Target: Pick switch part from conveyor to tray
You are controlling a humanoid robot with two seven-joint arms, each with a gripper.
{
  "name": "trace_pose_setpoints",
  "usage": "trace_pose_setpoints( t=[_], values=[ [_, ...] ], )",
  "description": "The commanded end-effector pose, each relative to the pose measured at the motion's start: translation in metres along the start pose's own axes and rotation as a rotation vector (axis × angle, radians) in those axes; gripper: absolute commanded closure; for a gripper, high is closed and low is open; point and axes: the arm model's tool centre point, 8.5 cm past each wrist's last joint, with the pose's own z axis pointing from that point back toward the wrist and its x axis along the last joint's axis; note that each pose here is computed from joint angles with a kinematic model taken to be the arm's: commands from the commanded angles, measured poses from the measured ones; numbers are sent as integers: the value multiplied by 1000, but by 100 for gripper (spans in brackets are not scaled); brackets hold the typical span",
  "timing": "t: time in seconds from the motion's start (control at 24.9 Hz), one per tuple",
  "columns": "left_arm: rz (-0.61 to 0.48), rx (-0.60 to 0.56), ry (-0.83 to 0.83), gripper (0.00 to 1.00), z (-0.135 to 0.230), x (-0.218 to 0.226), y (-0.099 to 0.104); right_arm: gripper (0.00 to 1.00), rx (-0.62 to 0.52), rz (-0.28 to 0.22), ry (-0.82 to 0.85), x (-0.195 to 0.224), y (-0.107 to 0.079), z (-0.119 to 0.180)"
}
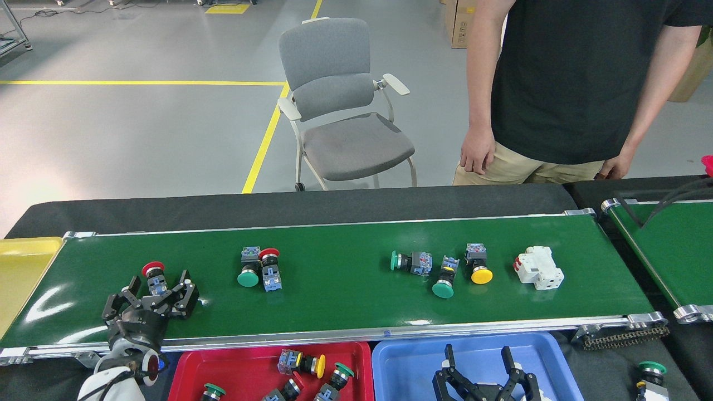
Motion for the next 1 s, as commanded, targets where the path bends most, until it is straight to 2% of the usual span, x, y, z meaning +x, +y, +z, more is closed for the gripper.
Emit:
trace_pose_setpoints(
  t=[0.0, 0.04, 0.12, 0.24, 0.36, 0.48, 0.56, 0.6, 0.68, 0.72, 0.84, 0.92, 0.96],
  values=[
    [-2, 90, -37, 87, -2, -4, 14, 1, -33, -3, 2, -1, -8, -2],
    [4, 95, -68, 92, 0, 0, 11, 1, -38, -8, 2, 1, -9, -4],
    [13, 80, -104, 94, 8, 4, -1, 1, -51, -4, -4, 4, -14, -13],
    [-1, 110, -173, 96, 28, 9, -4, 1, -63, 1, -26, 20, -24, -52],
    [-30, 169, -306, 96, 68, 21, 0, 1, -28, -5, -65, 50, -25, -90],
    [-32, 208, -508, 93, 126, 39, 0, 1, 10, 11, -108, 79, -17, -116],
    [-28, 217, -619, 82, 162, 54, -1, 1, 31, 23, -119, 91, -12, -128],
    [-25, 215, -675, 67, 182, 65, -3, 2, 33, 36, -117, 93, -13, -135],
    [-8, 222, -720, 6, 206, 84, -4, 2, 46, 60, -132, 102, -10, -141],
    [16, 229, -726, 1, 213, 93, -3, 5, 62, 65, -142, 105, -6, -143],
    [39, 235, -731, 0, 218, 101, -3, 31, 79, 87, -193, 114, -5, -148],
    [37, 235, -719, 0, 216, 98, -3, 61, 123, 100, -252, 117, 3, -147],
    [39, 239, -709, 0, 215, 96, -2, 83, 128, 99, -282, 119, 5, -145]
  ],
)
